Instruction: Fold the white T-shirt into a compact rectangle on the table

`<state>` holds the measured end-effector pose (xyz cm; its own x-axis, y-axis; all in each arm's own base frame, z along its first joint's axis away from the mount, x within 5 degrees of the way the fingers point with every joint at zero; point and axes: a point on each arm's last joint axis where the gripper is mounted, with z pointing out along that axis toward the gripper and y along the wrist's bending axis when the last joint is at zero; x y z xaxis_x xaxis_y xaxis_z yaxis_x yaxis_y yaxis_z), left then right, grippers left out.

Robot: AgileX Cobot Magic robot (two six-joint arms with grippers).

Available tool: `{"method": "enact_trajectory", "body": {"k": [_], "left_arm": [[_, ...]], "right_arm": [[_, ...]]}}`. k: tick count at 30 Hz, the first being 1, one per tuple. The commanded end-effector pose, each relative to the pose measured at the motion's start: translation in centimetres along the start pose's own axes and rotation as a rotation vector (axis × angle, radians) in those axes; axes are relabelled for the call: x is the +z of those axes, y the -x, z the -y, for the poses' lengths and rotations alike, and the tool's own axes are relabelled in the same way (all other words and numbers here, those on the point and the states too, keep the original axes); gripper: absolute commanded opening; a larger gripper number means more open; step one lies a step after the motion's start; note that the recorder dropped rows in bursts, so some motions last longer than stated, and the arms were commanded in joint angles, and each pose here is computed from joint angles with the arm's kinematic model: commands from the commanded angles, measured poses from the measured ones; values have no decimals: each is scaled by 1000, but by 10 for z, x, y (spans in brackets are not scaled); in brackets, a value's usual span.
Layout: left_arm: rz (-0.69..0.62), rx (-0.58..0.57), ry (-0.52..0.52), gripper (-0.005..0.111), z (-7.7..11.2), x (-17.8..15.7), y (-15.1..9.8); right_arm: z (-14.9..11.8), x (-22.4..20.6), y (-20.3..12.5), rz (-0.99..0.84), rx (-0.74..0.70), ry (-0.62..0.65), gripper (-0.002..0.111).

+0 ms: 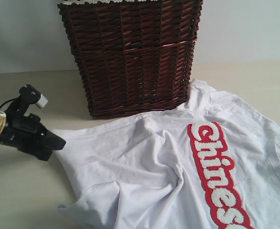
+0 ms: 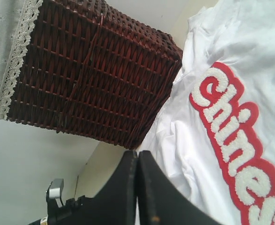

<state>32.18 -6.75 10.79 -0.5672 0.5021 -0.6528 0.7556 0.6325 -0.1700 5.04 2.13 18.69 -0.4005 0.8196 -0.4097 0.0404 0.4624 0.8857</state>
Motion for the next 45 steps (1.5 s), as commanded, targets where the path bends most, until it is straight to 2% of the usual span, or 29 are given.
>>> {"method": "enact_trajectory", "body": {"k": [1,6,8,13,17,22,25,28,33,34,38,41,42,44,45], "left_arm": [[-22,16,47,0,-11,-3,-13],[-52,29,117,1,-18,-4,-14],[-56,31,135,5,-21,-4,-13],[-58,86,199,31,-32,-8,-6],[-58,229,204,47,-39,-6,-1],[-90,347,185,47,-47,7,-7],[-115,353,229,47,-54,7,-6],[-81,311,306,47,-63,1,6],[-17,323,352,47,-72,-7,28],[-9,320,351,47,-72,-7,30],[-8,444,234,47,-70,15,18],[-33,438,222,46,-72,23,9],[-34,434,224,45,-72,22,9],[-44,435,241,29,-73,21,10],[-48,428,254,17,-74,19,10]], "right_arm": [[0,0,0,7,-4,10,0],[0,0,0,7,-4,10,0],[0,0,0,7,-4,10,0],[0,0,0,7,-4,10,0],[0,0,0,7,-4,10,0],[0,0,0,7,-4,10,0],[0,0,0,7,-4,10,0],[0,0,0,7,-4,10,0],[0,0,0,7,-4,10,0],[0,0,0,7,-4,10,0],[0,0,0,7,-4,10,0],[0,0,0,7,-4,10,0],[0,0,0,7,-4,10,0],[0,0,0,7,-4,10,0],[0,0,0,7,-4,10,0]]}}
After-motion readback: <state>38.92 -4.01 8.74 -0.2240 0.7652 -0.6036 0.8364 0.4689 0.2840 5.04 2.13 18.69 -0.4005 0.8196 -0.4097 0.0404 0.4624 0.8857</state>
